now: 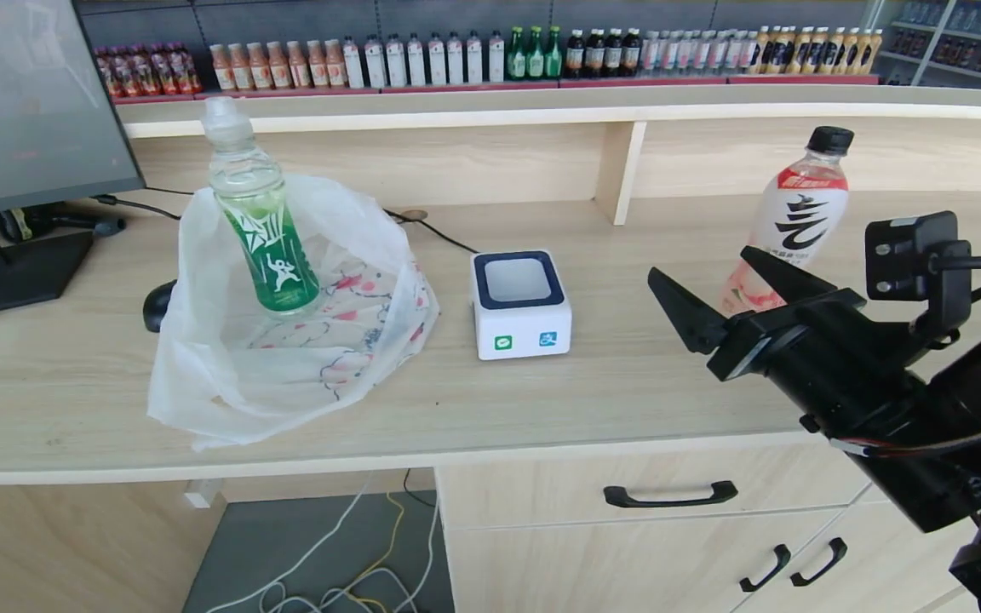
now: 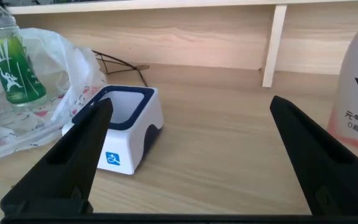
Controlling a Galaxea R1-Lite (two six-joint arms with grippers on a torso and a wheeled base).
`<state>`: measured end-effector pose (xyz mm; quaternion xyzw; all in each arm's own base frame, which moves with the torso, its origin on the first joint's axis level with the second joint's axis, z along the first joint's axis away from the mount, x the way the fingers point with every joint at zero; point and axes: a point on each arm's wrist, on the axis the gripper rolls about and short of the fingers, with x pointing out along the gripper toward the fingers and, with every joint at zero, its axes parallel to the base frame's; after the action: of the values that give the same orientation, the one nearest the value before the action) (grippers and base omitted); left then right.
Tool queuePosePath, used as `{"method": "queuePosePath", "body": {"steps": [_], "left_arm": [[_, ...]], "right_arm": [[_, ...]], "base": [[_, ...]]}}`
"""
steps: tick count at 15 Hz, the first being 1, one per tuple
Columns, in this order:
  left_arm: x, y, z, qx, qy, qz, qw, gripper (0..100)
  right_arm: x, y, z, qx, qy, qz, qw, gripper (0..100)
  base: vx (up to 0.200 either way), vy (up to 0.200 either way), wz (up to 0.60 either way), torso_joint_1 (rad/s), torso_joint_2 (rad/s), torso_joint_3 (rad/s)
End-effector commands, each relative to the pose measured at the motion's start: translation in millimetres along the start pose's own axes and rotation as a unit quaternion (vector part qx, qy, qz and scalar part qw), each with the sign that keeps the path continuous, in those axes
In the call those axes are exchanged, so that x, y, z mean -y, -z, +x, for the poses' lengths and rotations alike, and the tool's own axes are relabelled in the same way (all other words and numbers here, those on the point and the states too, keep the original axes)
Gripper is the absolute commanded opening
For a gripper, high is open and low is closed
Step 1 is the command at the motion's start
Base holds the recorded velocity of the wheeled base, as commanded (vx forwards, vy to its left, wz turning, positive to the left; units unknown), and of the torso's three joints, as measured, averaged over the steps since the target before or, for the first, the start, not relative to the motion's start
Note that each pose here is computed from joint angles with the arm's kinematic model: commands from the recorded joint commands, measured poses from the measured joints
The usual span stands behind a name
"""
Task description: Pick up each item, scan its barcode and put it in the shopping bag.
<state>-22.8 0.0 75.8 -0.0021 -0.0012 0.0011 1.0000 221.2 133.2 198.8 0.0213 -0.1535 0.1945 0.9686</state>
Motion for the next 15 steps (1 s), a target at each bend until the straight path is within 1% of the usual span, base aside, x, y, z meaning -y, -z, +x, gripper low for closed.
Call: {"method": "queuePosePath", "body": {"steps": [1, 2, 9, 12, 15], "left_arm": [[0.0, 0.0, 0.0, 0.0, 0.0, 0.0, 1.0, 100], [0.0, 0.0, 0.0, 0.0, 0.0, 0.0, 1.0, 100], [0.0, 0.0, 0.0, 0.0, 0.0, 0.001, 1.0, 100], [0.0, 0.0, 0.0, 0.0, 0.0, 0.001, 1.0, 100], [0.0, 0.0, 0.0, 0.0, 0.0, 0.004, 1.0, 100]], "right_arm": [[-0.3, 4.3, -1.3, -0.009, -0.002, -0.001, 1.0, 100], [-0.2, 6.3, -3.1, -0.014, -0.002, -0.001, 1.0, 100], [-0.2, 6.7, -3.6, -0.015, -0.003, -0.001, 1.0, 100], [-0.5, 10.0, -2.6, -0.02, -0.003, -0.002, 1.0, 100], [-2.3, 12.8, -5.5, -0.028, -0.008, -0.003, 1.0, 100]], "base": [[0.0, -0.2, 0.0, 0.007, 0.0, 0.002], [0.0, -0.2, 0.0, 0.007, 0.0, -0.002], [0.0, -0.2, 0.0, 0.0, 0.0, 0.002], [0.0, 0.0, 0.0, 0.0, 0.0, 0.0], [0.0, 0.0, 0.0, 0.0, 0.0, 0.0]]}}
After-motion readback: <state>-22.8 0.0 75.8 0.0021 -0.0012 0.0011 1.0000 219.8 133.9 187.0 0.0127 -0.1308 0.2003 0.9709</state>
